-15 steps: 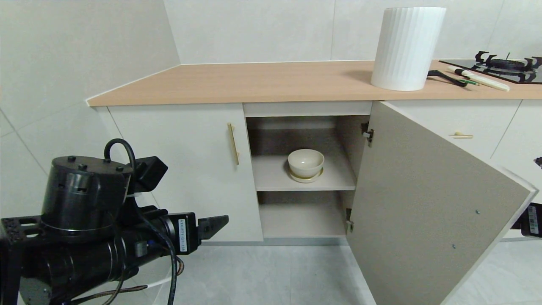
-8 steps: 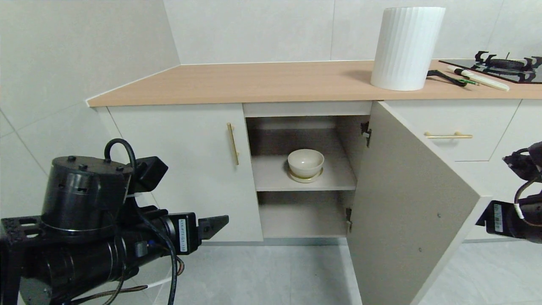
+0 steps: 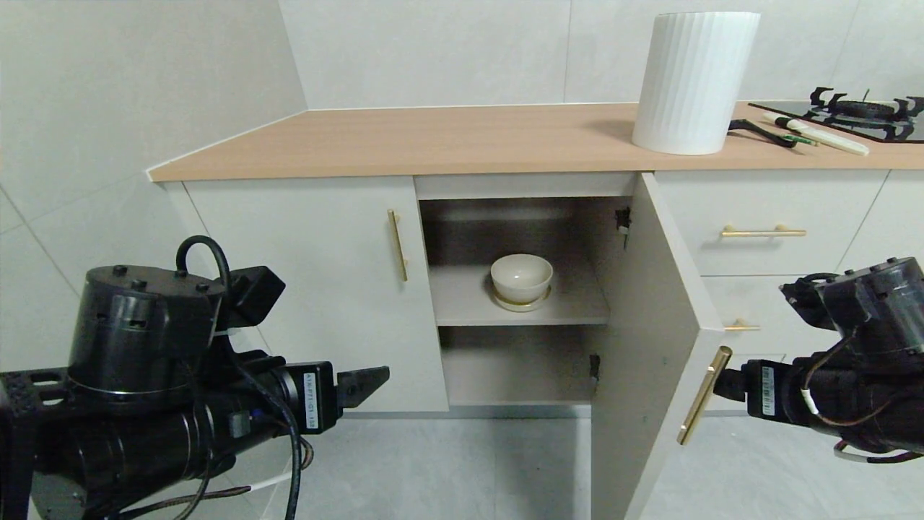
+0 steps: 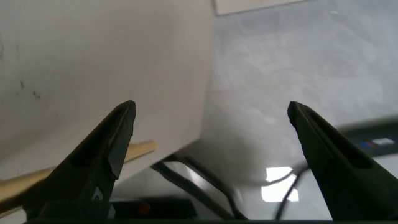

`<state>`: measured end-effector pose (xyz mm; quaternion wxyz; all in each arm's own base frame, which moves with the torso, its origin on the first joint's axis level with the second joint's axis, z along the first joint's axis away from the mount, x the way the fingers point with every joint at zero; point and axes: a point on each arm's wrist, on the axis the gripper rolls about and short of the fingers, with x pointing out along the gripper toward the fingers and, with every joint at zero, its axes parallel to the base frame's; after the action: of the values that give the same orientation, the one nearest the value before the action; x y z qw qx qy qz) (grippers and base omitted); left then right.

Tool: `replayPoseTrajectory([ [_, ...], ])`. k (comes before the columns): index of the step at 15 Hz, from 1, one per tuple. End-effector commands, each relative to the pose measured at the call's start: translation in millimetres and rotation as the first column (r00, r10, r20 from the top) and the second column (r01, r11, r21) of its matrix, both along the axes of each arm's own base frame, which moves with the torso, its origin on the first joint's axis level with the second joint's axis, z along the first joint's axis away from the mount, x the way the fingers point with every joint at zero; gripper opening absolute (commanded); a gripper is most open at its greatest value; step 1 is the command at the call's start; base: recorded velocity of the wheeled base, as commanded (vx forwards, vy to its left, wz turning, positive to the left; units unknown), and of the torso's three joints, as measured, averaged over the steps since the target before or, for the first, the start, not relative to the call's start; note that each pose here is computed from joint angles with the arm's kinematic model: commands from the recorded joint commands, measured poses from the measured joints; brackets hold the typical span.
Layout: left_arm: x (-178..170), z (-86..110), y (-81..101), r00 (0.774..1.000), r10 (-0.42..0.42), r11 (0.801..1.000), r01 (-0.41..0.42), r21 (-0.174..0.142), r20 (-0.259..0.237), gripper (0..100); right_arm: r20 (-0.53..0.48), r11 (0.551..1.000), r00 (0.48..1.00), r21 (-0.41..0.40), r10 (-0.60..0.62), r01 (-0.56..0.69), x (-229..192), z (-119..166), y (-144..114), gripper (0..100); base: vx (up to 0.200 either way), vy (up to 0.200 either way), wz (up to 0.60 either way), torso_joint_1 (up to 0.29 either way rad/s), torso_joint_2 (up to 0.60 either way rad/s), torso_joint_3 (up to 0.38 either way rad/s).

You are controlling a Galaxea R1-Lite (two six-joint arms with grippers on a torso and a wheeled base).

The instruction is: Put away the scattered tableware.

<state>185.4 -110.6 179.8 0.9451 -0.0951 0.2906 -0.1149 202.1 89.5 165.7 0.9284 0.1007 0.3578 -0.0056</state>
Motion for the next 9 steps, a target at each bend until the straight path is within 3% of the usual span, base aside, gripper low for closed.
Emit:
replayPoseTrajectory([
  [1,-1,1.0,0.3,1.0,0.0,1.0,0.0,-0.003,0.004,100,-0.019,1.0,1.0,-0.004,0.016,-0.016,5,-12,8,100,0.0,0.0,0.0,0.0,0.0,0.0],
  [6,-2,3.7,1.6,1.0,0.003,1.0,-0.003,-0.009,0.015,100,0.069,0.995,0.994,0.044,0.089,-0.092,17,-10,26,100,0.0,0.0,0.0,0.0,0.0,0.0],
  [9,-2,4.0,1.8,1.0,0.005,1.0,-0.005,-0.007,0.017,100,0.102,0.98,0.975,0.001,0.199,-0.2,31,0,37,100,0.0,0.0,0.0,0.0,0.0,0.0],
])
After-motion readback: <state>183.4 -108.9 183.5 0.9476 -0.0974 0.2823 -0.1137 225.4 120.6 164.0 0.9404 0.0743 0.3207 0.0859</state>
